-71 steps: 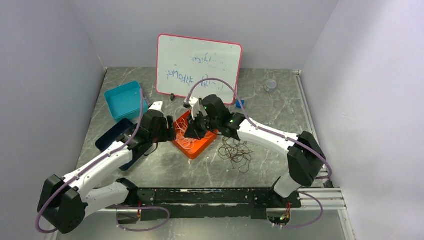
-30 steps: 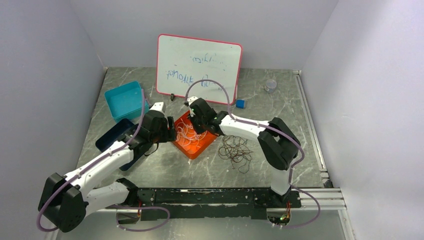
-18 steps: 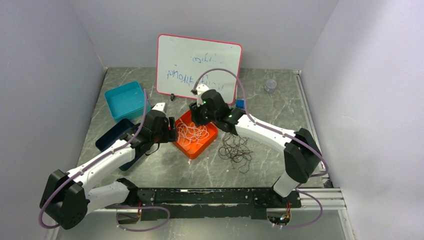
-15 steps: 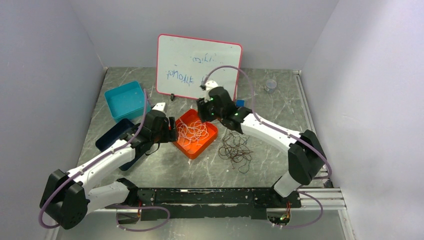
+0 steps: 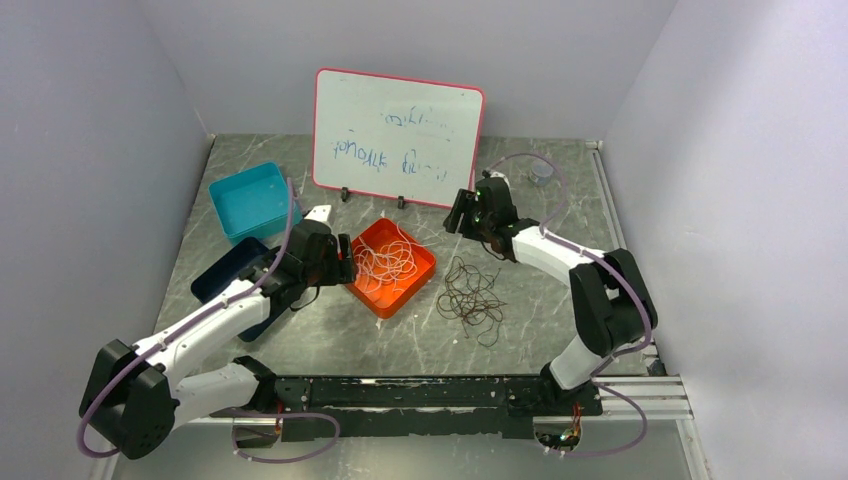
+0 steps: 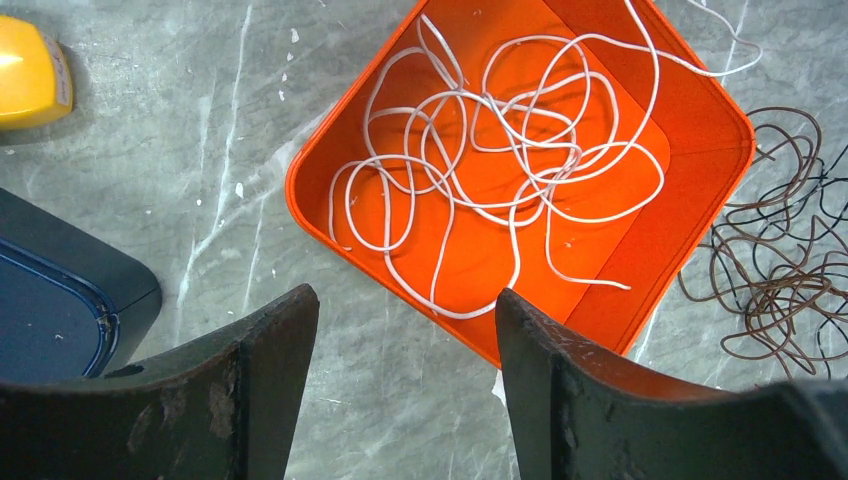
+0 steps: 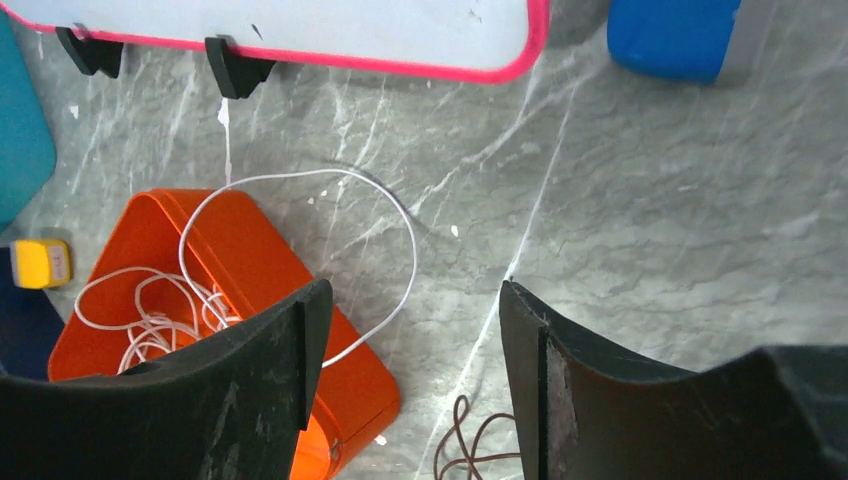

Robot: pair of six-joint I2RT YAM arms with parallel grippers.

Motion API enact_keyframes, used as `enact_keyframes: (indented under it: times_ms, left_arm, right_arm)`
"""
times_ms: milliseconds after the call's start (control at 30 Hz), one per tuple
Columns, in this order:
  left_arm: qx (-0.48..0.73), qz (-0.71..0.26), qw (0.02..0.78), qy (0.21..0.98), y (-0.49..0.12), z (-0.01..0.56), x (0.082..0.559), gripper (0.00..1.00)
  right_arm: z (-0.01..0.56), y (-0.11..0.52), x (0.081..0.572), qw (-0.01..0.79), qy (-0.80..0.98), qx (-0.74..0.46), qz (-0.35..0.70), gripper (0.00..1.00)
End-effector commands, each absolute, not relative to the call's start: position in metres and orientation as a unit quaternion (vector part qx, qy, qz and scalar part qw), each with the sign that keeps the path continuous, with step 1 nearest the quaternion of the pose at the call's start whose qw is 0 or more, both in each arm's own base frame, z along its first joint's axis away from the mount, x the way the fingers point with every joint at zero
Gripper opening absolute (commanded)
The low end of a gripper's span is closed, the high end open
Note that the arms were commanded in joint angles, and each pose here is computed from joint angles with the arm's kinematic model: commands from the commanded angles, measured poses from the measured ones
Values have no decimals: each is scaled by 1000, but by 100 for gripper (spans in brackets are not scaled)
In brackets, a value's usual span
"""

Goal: Untangle the cables

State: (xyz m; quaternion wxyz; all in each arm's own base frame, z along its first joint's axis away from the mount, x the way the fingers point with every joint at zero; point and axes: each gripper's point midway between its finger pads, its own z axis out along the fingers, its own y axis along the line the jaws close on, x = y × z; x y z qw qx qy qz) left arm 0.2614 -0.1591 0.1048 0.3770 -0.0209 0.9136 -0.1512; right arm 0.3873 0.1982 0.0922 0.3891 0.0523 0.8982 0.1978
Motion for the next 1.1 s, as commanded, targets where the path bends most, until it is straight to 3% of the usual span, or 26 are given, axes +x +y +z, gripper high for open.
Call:
enact_keyframes:
  times_ms: [0,233,533,800,1067]
  left_arm:
    - [-24,-163,391,905,-161,117,265,70]
    - [-22,-167,389,906,-162,116,265,70]
    - [-18,-166,386,907,-162,114,264,70]
    - [-18,-165,385,908,-161,113,263,70]
    - [-17,-161,386,908,-160,113,263,70]
  right_arm:
    - [93,214,395,387,875,116,265,67]
    - [77,217,394,365,858,207,297,75]
    - [57,222,392,328,847,278,311,76]
    - [46,239,388,291,852,276,335,70]
    - [51,250,390,303,851,230,361,57]
